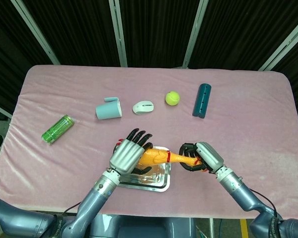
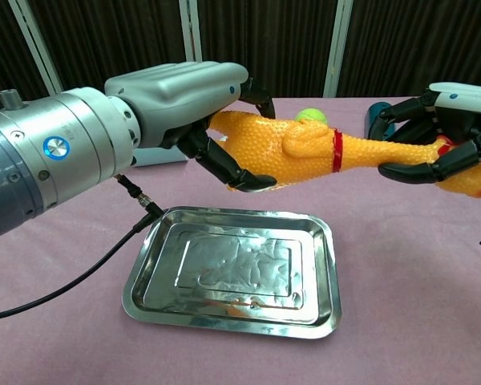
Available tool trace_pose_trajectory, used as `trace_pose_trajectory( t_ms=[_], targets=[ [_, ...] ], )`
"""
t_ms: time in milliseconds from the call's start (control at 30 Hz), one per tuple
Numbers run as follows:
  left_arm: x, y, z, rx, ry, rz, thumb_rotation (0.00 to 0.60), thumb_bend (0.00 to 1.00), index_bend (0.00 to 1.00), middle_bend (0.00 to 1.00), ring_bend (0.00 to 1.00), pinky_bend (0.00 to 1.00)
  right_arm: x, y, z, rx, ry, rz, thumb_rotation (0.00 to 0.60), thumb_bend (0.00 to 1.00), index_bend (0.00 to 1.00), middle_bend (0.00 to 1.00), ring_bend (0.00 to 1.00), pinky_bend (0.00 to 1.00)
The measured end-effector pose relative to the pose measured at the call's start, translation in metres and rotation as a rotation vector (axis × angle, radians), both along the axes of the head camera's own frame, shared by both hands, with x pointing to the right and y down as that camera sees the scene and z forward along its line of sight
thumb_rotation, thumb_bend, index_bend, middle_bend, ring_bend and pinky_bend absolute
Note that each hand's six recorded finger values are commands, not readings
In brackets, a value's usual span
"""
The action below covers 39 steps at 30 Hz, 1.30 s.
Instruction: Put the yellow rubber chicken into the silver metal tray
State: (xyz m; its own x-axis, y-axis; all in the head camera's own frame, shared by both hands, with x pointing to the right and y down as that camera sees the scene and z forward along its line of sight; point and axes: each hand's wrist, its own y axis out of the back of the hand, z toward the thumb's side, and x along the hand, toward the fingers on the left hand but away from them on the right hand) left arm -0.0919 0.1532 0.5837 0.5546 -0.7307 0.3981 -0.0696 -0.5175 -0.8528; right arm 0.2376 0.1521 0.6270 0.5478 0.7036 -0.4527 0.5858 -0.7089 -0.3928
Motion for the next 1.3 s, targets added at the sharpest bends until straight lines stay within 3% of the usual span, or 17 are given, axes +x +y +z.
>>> trace_pose_trajectory(
  t_ms=[200,400,533,767,1067,1300],
  targets=[
    [0.0,-0.003,0.004,0.034,-0.021,-0.014,0.6,0.21,0.32,0.15,0.1,0.1,0.0,-0.001,0.0,-0.008,-0.012,0.009,0.6,0.9,1.0,0.8,0.78,0.88],
    [0.005,-0.004,0.005,0.055,-0.024,-0.02,0.6,0.38,0.36,0.18,0.14,0.1,-0.001,-0.003,-0.002,-0.019,-0.037,0.02,0.6,0.91,1.0,0.81,0.78,0.89],
    [0.008,-0.007,0.006,0.072,-0.023,-0.027,0.6,0.5,0.44,0.23,0.18,0.1,0.0,-0.005,-0.005,-0.025,-0.049,0.027,0.6,0.91,1.0,0.81,0.79,0.89],
    [0.011,-0.011,0.006,0.106,-0.009,-0.042,0.6,0.61,0.6,0.33,0.26,0.16,0.003,-0.006,-0.007,-0.029,-0.059,0.04,0.6,0.91,1.0,0.81,0.79,0.9],
    [0.012,-0.014,0.007,0.126,0.008,-0.05,0.6,0.7,0.75,0.46,0.36,0.17,0.007,-0.006,-0.007,-0.034,-0.061,0.05,0.6,0.92,1.0,0.81,0.79,0.9],
    [0.014,-0.015,0.006,0.144,0.03,-0.051,0.6,0.72,0.84,0.54,0.43,0.25,0.01,-0.006,-0.006,-0.037,-0.059,0.056,0.6,0.91,1.0,0.81,0.79,0.9]
  ],
)
